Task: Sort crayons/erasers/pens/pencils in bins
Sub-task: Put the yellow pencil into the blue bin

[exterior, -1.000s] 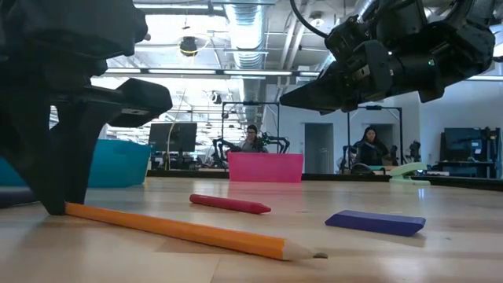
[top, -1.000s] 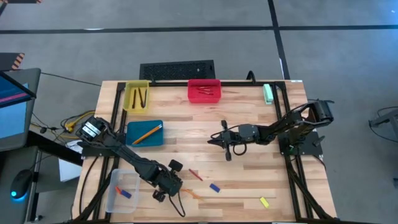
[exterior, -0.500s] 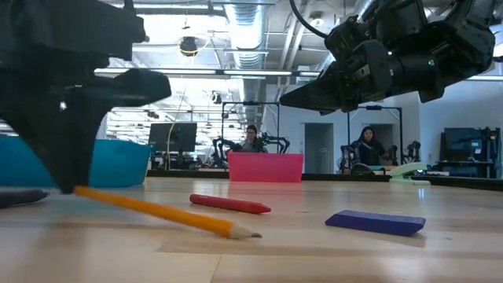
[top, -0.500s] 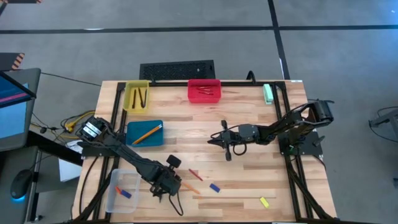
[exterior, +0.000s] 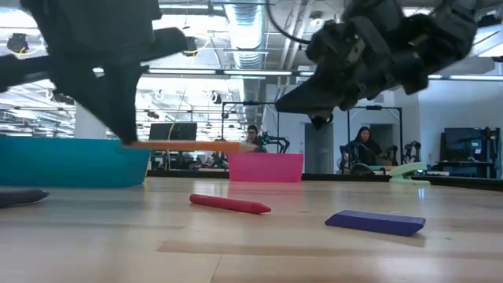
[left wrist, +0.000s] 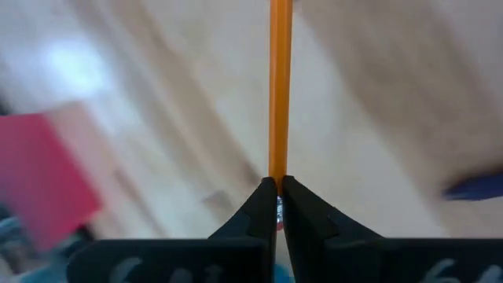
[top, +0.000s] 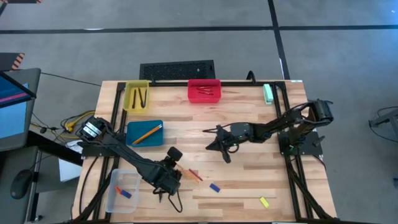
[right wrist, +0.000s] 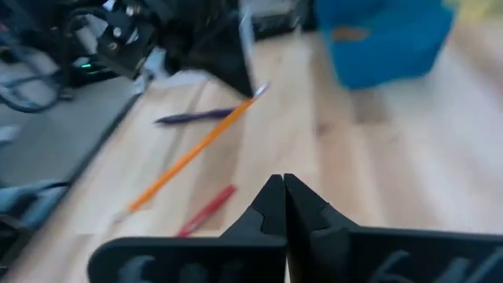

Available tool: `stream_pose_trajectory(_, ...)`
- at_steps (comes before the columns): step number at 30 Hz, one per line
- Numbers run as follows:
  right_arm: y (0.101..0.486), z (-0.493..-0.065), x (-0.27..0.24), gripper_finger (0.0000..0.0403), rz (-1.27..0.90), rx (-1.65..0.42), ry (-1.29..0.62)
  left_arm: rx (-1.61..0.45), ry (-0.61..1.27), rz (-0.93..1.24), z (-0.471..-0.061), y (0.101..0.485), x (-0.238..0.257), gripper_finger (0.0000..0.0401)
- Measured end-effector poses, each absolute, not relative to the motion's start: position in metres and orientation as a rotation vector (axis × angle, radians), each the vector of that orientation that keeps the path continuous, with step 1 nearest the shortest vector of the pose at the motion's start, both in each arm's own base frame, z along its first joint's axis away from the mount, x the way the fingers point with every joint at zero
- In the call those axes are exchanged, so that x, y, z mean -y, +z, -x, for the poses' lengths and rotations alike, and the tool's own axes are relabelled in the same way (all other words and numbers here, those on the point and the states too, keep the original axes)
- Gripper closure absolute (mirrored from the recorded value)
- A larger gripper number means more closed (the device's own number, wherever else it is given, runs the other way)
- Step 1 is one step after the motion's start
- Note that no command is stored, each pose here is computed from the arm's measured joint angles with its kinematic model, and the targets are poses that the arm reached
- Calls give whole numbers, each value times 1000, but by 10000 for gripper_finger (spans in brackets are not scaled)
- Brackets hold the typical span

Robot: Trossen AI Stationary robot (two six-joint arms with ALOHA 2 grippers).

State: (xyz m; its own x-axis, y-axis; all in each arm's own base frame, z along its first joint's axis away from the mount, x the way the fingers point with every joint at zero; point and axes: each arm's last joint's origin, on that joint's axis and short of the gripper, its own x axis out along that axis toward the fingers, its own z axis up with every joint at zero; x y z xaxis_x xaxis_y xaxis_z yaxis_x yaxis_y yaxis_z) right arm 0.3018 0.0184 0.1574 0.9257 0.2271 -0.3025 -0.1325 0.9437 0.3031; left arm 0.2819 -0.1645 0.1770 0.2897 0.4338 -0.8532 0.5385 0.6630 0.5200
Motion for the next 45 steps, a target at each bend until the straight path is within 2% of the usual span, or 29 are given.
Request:
stream_pose_trajectory(4,167,-313,-23,395,-416,-425,237,-1309,-34,-1021,-284,180,160,400)
stream_pose_trajectory(8,173,-317,-32,381,-464,-419,263,-1296,5,-1092,-287,181,155,400)
stream_pose_trajectory(12,170,-318,-35,337,-497,-426,239,-1277,51,-1155,-288,183,152,400)
stream_pose_trajectory(18,141,-335,-32,257,-549,-490,193,-1261,94,-1128,-290,183,151,400)
stream_pose_trajectory(23,124,-352,-26,216,-540,-568,119,-1232,254,-902,-285,176,148,401)
stream_pose_trajectory(27,126,-356,-29,215,-406,-690,-52,-1214,328,-772,-272,157,147,401)
stream_pose_trajectory(31,144,-354,-36,222,-307,-752,-153,-1131,308,-657,-262,141,147,401)
stream_pose_trajectory(38,157,-339,-46,219,-262,-911,-314,-860,184,-400,-243,147,134,401)
stream_pose_trajectory(45,149,-325,-64,240,-321,-1032,-405,-400,60,-19,-228,170,107,401)
